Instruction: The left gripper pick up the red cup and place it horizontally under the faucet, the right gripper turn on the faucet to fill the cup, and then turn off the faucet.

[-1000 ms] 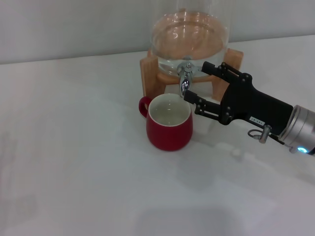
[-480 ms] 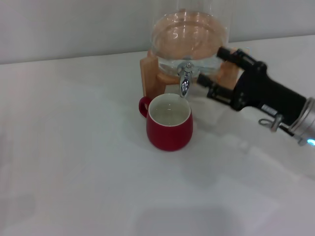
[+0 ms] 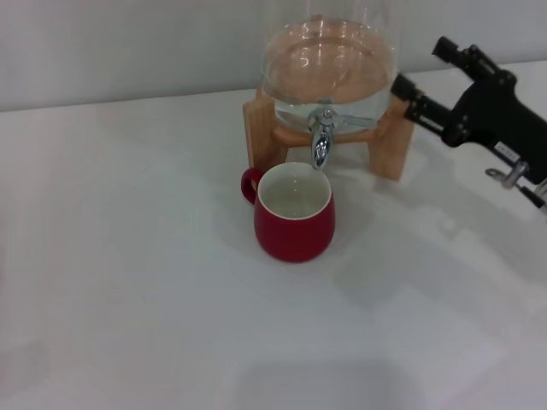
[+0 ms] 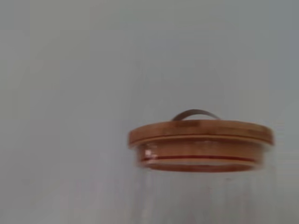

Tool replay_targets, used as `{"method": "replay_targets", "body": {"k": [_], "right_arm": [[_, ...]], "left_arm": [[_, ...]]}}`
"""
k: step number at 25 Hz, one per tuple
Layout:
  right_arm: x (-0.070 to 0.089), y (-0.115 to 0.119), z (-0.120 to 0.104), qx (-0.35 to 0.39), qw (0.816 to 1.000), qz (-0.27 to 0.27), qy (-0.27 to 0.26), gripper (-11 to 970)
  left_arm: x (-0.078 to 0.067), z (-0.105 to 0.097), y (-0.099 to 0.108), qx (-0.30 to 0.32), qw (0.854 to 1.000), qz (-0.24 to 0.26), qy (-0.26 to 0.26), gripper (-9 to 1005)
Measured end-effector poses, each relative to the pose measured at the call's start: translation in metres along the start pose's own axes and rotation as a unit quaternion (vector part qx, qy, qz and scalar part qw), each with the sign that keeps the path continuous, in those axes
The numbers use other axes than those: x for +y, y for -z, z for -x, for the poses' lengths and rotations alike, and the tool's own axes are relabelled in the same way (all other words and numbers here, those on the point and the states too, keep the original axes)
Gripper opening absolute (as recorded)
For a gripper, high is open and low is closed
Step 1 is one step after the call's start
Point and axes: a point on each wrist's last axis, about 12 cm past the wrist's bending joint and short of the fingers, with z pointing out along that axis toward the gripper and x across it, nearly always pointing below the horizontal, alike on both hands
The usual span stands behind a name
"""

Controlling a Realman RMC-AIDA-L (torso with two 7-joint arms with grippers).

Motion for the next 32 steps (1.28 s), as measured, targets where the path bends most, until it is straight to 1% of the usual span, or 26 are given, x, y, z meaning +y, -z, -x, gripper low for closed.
{"method": "replay_targets", "body": {"k": [4,11,18,22,27,32], "right_arm": [[-0.010,0.003,0.002,-0.004,0.999,-0.031,0.007,841],[-0.027,0.011,0.008,-0.023,0.995,-0.099,0.018,842],[-0.046,0.022,0.012,-0.030,0.984,-0.173,0.026,844],[-0.052,0.026,0.014,-0.037,0.980,-0.195,0.028,845],[-0.057,0.031,0.016,-0.044,0.975,-0.215,0.027,847],[-0.058,0.033,0.016,-0.046,0.973,-0.226,0.023,849]], "left_arm": [[0.006,0.000,0.002,-0.002,1.000,0.020,0.008,872],[0.022,-0.003,0.014,-0.008,0.997,0.073,0.028,872],[0.038,-0.005,0.032,-0.018,0.993,0.115,0.036,872],[0.045,-0.005,0.043,-0.029,0.990,0.136,0.037,872],[0.047,-0.004,0.048,-0.040,0.989,0.139,0.036,872],[0.045,-0.001,0.048,-0.053,0.989,0.134,0.034,872]]}}
